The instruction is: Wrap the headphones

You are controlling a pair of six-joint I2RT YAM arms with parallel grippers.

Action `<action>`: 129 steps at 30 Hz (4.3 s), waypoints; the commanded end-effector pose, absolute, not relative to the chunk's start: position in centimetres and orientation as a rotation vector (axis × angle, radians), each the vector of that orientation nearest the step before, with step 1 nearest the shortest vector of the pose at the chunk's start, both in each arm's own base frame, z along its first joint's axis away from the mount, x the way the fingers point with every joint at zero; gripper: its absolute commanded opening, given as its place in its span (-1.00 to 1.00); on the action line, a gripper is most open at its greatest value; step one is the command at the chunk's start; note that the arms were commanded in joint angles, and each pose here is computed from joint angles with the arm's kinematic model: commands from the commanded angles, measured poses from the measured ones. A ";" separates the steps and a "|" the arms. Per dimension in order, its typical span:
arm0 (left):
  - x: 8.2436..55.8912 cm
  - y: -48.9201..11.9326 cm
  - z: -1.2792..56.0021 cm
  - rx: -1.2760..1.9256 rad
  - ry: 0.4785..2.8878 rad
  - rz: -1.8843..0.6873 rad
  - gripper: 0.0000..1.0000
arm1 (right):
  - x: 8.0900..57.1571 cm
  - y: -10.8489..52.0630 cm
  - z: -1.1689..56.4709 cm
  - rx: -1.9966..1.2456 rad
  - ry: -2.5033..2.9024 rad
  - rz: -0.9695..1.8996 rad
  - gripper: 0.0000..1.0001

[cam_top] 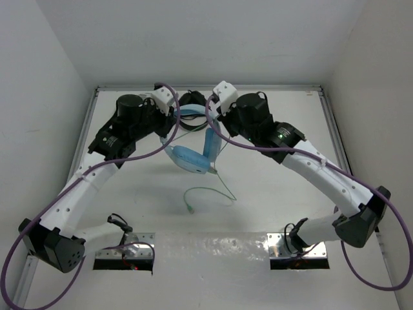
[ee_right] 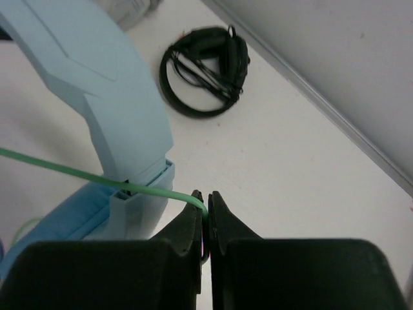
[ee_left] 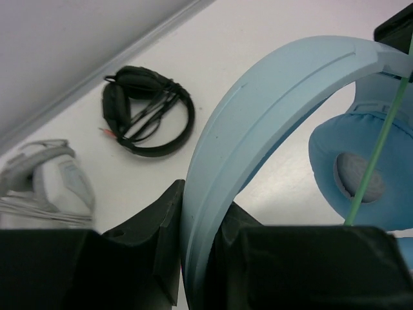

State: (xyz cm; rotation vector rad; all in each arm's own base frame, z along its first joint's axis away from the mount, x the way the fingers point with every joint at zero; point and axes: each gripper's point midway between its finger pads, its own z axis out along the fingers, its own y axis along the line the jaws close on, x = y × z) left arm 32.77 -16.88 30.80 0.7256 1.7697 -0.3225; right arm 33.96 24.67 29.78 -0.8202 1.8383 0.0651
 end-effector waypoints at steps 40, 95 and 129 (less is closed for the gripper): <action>29.8 -20.7 49.1 0.320 1.720 -0.978 -1.00 | 42.4 24.7 13.6 -0.285 1.964 0.502 0.57; 44.2 -6.3 27.9 0.133 2.028 -0.026 -1.00 | 22.9 44.8 26.5 -1.019 2.044 0.714 -1.00; 33.5 -11.1 26.4 0.626 1.950 -0.072 -1.00 | 36.7 20.1 30.2 -0.491 1.874 -0.264 -1.00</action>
